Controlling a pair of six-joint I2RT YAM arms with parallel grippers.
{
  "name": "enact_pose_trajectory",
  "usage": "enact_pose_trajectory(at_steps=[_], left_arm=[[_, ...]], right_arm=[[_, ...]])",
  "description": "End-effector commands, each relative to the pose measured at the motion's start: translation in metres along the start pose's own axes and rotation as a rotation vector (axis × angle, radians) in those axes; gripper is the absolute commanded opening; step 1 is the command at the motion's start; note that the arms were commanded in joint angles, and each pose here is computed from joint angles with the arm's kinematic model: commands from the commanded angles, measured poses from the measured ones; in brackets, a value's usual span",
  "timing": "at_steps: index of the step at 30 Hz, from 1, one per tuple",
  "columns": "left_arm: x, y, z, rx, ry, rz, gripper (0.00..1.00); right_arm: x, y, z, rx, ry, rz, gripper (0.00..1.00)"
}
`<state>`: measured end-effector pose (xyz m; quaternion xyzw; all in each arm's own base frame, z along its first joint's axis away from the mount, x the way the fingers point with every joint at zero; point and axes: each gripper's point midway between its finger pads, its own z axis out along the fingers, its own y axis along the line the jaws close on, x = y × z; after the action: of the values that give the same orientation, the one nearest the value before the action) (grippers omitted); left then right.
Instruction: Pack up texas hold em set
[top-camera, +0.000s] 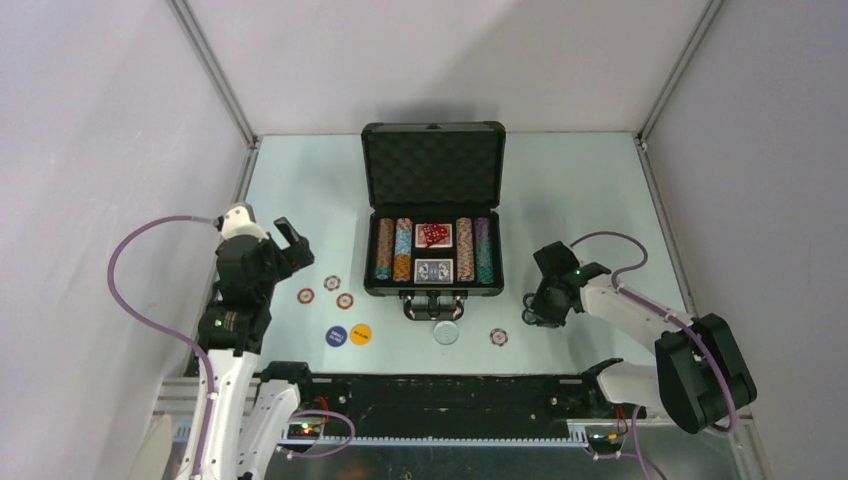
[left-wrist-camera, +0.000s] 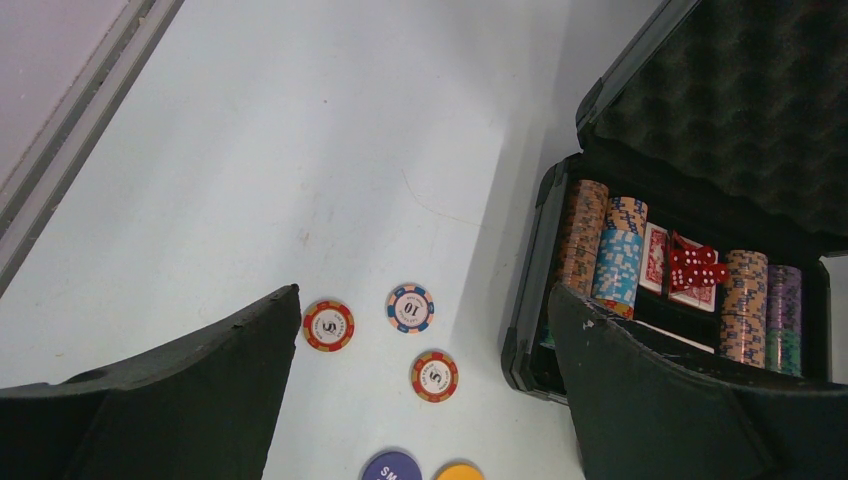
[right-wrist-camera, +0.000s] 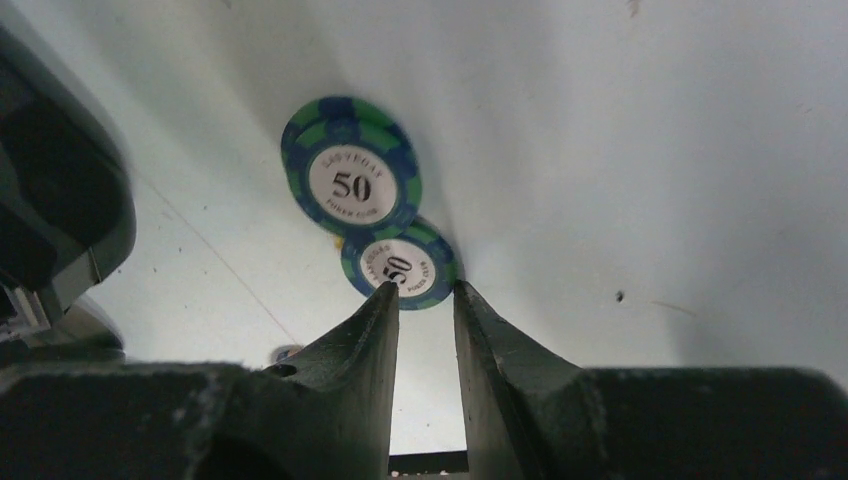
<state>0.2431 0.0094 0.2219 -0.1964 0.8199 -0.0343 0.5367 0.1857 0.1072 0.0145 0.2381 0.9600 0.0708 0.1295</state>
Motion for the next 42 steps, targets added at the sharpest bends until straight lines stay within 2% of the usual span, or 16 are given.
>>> enact_pose_trajectory(at_steps=[1, 8, 12, 19, 25, 42], left_arm=[[-0.006, 0.001, 0.001, 0.000, -0.022, 0.012, 0.98], [-0.006, 0.001, 0.001, 0.000, -0.023, 0.012, 0.98], [-0.005, 0.001, 0.001, -0.001, -0.022, 0.014, 0.98], [-0.006, 0.000, 0.001, 0.001, -0.023, 0.012, 0.98], [-0.006, 0.000, 0.001, 0.001, -0.023, 0.011, 0.98], [-0.006, 0.001, 0.001, -0.004, -0.024, 0.013, 0.98]], right_arm=[[0.028, -0.013, 0.005, 0.071, 0.059, 0.003, 0.32], [0.038, -0.002, 0.005, 0.053, 0.055, -0.019, 0.32], [0.016, -0.004, -0.011, 0.031, -0.024, 0.001, 0.32], [-0.026, -0.035, -0.019, 0.075, -0.079, 0.070, 0.32], [-0.033, -0.047, -0.002, 0.128, -0.036, 0.087, 0.32], [-0.017, -0.027, 0.020, 0.154, 0.034, -0.005, 0.33]])
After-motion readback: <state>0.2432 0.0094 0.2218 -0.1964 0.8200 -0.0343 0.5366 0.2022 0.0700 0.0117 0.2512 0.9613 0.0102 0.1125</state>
